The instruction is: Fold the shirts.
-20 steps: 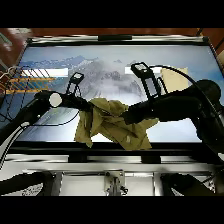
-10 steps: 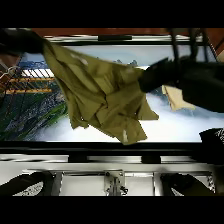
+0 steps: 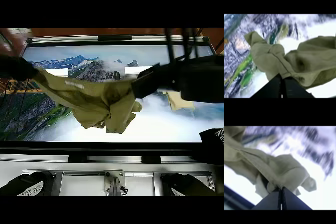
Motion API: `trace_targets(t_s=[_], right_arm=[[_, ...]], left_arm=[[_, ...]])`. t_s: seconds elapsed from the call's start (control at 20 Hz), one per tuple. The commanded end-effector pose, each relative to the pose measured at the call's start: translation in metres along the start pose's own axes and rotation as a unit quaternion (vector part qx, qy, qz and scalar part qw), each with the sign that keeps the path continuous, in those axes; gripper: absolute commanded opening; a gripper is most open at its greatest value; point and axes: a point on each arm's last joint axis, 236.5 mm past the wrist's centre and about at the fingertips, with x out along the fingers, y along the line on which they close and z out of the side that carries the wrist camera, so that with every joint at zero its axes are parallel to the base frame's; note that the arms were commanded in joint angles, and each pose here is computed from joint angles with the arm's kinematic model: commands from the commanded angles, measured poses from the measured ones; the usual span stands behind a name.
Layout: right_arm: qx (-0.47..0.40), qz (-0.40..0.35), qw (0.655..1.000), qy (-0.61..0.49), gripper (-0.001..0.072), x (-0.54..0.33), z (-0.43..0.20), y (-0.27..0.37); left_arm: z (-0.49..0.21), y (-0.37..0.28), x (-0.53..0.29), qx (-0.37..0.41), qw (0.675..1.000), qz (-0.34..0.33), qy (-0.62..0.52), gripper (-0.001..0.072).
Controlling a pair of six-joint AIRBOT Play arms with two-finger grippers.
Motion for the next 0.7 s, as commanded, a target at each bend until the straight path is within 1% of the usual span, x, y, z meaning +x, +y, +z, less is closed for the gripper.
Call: trace_targets(t_s=[0.0,0.15,0.25,0.3,0.35,0.4,0.45,0.5,0.55,0.65], right_arm=[[0.040,0.049,0.989,0.132,0.0070,0.033,-0.054,0.023],[0.051,0.048,0.984,0.164,0.0070,0.073,-0.064,0.022],[0.056,0.049,0.986,0.149,0.0070,0.090,-0.055,0.022],[0.057,0.049,0.988,0.135,0.0070,0.094,-0.048,0.021],[0.059,0.050,0.989,0.123,0.0070,0.096,-0.043,0.021],[0.060,0.050,0.990,0.117,0.0070,0.097,-0.040,0.021],[0.061,0.050,0.990,0.117,0.0070,0.097,-0.040,0.021],[0.063,0.050,0.989,0.121,0.0070,0.096,-0.042,0.022],[0.064,0.050,0.989,0.126,0.0070,0.096,-0.044,0.022],[0.065,0.049,0.987,0.135,0.0070,0.095,-0.048,0.022]], left_arm=[[-0.055,-0.013,0.059,-0.013,0.995,-0.029,0.092,0.0033],[-0.083,-0.026,0.092,-0.033,0.990,-0.058,0.124,0.0034],[-0.099,-0.026,0.099,-0.035,0.987,-0.058,0.148,0.0034],[-0.104,-0.026,0.099,-0.035,0.985,-0.058,0.158,0.0050],[-0.105,-0.026,0.098,-0.020,0.985,-0.061,0.159,0.0223],[-0.104,-0.026,0.097,-0.006,0.986,-0.062,0.157,0.0491],[-0.101,-0.021,0.096,0.001,0.987,-0.057,0.152,0.0596],[-0.097,-0.011,0.094,0.006,0.988,-0.044,0.146,0.0600],[-0.089,0.007,0.088,0.004,0.991,-0.017,0.135,0.0599],[-0.069,0.063,0.068,0.008,0.992,0.071,0.107,0.0591]])
